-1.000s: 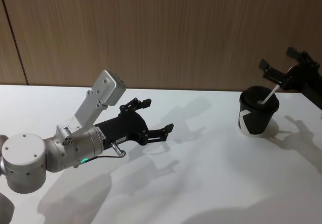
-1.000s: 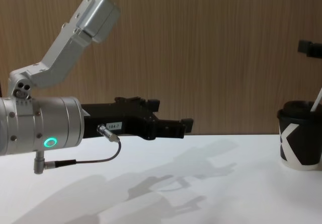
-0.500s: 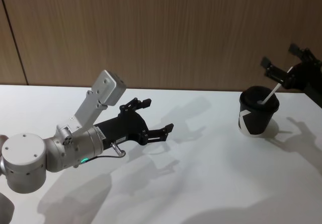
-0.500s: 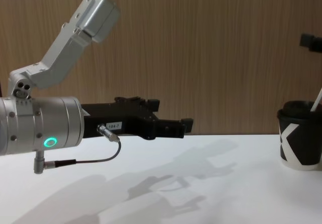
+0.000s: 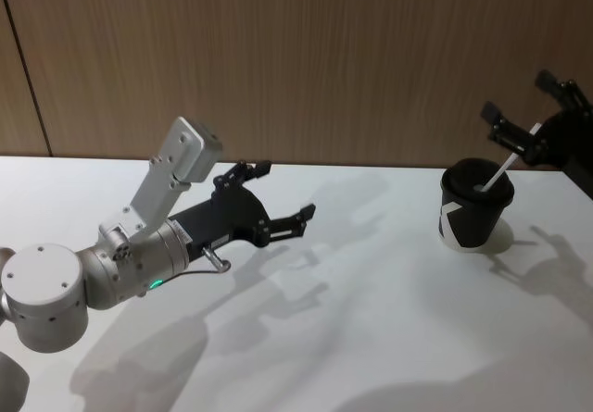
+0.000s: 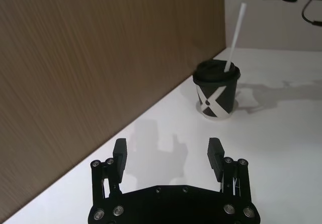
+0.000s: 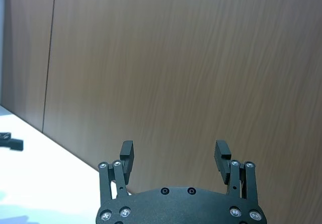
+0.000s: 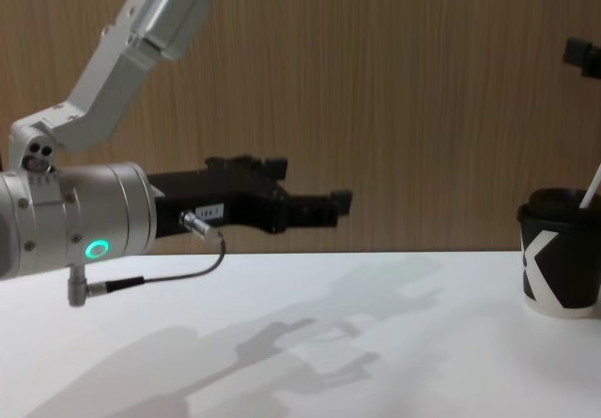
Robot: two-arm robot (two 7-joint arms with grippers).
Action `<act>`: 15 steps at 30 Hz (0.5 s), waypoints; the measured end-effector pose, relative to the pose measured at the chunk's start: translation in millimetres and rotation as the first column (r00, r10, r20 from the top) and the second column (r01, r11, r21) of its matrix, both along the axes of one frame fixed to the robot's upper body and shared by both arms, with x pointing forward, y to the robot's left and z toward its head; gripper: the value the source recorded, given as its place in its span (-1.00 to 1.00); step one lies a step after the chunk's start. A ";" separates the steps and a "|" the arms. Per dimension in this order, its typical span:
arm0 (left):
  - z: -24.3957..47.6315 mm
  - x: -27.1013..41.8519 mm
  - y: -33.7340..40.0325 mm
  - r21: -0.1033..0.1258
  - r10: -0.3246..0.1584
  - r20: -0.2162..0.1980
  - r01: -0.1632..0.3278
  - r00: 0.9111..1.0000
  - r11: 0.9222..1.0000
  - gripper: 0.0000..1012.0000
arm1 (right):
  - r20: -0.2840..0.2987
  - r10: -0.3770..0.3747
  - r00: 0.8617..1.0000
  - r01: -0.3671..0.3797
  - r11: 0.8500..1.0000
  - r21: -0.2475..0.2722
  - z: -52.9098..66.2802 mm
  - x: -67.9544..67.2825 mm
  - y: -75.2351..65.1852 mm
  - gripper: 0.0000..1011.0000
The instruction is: Pick up the straw with one hand, pass it to the other hand, and insert it into the cup.
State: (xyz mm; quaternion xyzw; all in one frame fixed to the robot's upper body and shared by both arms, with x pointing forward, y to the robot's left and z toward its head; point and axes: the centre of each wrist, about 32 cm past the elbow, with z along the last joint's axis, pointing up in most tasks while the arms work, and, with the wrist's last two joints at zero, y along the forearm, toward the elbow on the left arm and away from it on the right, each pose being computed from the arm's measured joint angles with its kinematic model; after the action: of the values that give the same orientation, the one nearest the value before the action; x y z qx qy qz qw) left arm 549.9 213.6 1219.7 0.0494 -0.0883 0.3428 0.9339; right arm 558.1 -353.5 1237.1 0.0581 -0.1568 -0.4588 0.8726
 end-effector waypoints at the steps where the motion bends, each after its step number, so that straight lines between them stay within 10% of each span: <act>1: 0.1 0.2 -0.2 -0.011 0.009 0.011 -0.009 1.000 1.000 0.98 | 0.001 0.002 1.000 -0.002 1.000 0.000 -0.3 -0.8 0.2 0.98; 15: 1.7 5.6 -5.0 -0.146 0.072 0.104 -0.056 0.992 0.988 0.98 | -0.052 0.045 0.998 -0.046 0.999 -0.002 -12.0 -11.9 6.4 0.98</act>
State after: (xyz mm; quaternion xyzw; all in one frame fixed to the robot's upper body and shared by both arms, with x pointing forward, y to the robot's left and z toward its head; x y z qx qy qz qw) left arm 555.5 208.6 1221.4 -0.0333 -0.1126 0.3803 0.9174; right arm 546.1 -347.1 1225.0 0.0484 -0.1333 -0.4400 0.8867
